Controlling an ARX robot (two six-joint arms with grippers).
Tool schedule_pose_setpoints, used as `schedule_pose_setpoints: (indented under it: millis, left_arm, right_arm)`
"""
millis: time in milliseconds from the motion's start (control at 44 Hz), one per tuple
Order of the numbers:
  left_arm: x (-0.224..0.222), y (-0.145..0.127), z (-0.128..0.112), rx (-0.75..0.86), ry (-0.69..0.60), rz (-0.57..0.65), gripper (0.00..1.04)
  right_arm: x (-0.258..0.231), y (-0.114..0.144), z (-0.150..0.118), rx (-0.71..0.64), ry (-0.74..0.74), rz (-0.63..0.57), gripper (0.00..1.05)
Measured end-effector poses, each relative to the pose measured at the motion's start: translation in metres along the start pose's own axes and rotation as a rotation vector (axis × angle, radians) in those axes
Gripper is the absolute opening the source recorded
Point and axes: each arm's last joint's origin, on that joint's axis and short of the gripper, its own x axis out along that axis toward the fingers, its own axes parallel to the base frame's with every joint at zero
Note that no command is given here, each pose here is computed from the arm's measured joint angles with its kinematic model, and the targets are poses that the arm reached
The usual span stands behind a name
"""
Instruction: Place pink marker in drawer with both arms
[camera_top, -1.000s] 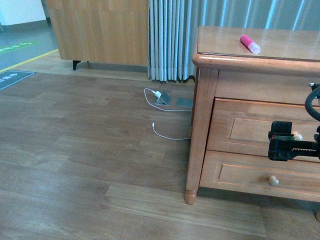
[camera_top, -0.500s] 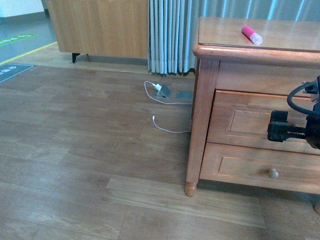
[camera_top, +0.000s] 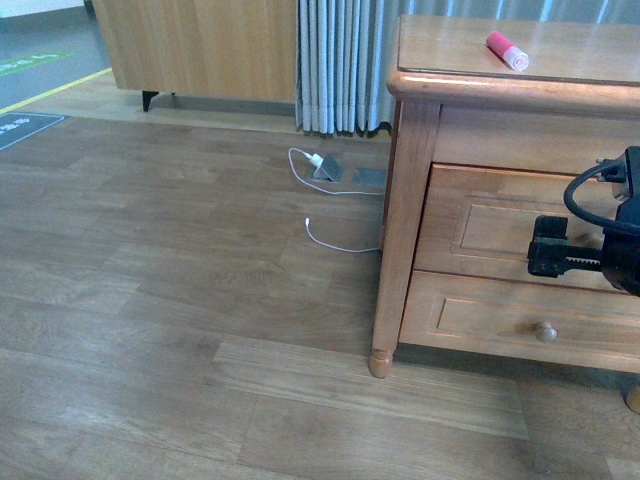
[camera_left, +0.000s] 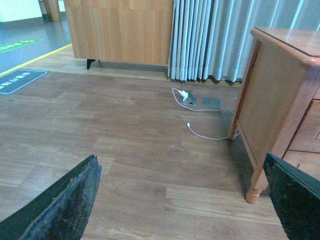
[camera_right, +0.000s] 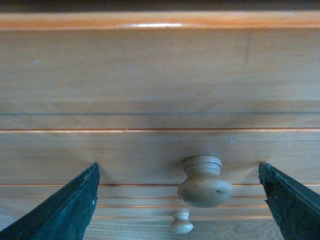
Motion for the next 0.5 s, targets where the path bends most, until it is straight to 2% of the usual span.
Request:
schedule_pose_setpoints:
  millis: [114, 159, 250, 432, 500]
  left_arm:
    - [0.0, 0.0, 0.0, 0.0, 0.0, 0.0, 0.99]
    - [0.0, 0.0, 0.0, 0.0, 0.0, 0.0, 0.99]
    - [0.0, 0.0, 0.0, 0.0, 0.0, 0.0, 0.99]
    - [0.0, 0.0, 0.0, 0.0, 0.0, 0.0, 0.99]
    - [0.0, 0.0, 0.0, 0.0, 0.0, 0.0, 0.99]
  right_arm:
    - [-0.0009, 0.0001, 0.0005, 0.002, -0.01, 0.004, 0.77]
    - [-0.0009, -0.0001, 0.0005, 0.002, -0.009, 0.005, 0.66]
    - [-0.0009, -0.0007, 0.0001, 0.001, -0.005, 0.0, 0.52]
    - [-0.0006, -0.0041, 0.0001, 0.005, -0.004, -0.017, 0.28]
    - [-0.0006, -0.0046, 0.0001, 0.008, -0.004, -0.023, 0.23]
